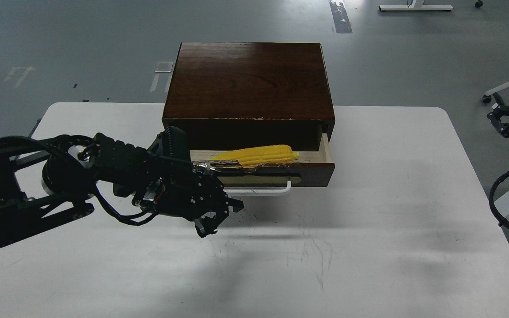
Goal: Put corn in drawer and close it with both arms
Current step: 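Bring the left gripper to the front of the open drawer, then push the drawer front with the left gripper into the box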
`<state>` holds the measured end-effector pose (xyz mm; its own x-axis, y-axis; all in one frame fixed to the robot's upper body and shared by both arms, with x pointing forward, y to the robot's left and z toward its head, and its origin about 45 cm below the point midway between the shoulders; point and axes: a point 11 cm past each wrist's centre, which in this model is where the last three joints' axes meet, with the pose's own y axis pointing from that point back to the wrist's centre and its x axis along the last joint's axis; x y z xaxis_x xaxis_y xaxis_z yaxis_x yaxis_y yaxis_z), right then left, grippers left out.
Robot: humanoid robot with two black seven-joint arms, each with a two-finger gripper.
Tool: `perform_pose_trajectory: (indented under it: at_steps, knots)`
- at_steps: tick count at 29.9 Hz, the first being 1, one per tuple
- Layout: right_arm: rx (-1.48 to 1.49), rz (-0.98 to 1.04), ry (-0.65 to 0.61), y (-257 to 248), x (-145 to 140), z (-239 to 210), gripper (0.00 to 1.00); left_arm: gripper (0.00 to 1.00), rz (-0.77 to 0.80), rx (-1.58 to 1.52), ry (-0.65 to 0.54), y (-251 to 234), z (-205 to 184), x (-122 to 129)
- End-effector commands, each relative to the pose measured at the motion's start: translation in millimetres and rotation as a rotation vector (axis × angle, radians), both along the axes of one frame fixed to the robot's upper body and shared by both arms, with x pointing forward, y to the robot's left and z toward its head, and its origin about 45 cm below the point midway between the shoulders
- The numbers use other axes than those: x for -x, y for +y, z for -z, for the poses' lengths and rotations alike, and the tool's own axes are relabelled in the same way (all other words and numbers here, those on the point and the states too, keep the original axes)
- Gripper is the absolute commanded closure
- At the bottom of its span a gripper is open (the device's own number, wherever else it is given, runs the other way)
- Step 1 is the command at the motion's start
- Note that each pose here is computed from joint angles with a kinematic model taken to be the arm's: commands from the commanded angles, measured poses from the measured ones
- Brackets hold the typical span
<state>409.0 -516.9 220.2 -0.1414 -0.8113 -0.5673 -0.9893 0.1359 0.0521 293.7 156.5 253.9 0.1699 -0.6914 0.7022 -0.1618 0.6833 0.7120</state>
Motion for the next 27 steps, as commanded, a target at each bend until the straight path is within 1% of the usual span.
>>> perform_pose_trajectory:
  at_steps: [1, 5, 14, 19, 27]
  knots:
    - [-0.002, 0.008, 0.008, 0.5, 0.5, 5.3, 0.0, 1.0, 0.009, 0.004, 0.007, -3.9, 1.6, 1.5]
    - [-0.002, 0.007, 0.009, 0.6, 0.5, 5.3, 0.0, 1.0, 0.001, 0.001, 0.004, -2.7, 1.8, -1.4]
    - [0.014, 0.019, 0.021, -4.6, 3.7, 8.1, 0.0, 1.0, -0.056, -0.021, -0.002, 9.0, 6.1, -17.2]
    - [0.012, 0.02, 0.016, -4.5, 2.6, 6.4, 0.0, 1.0, -0.062, -0.019, -0.007, 6.6, 5.9, -22.4]
    - [0.012, 0.02, 0.019, -5.0, 3.2, 7.1, 0.0, 1.0, -0.092, -0.029, -0.04, 8.2, -1.0, -40.2]
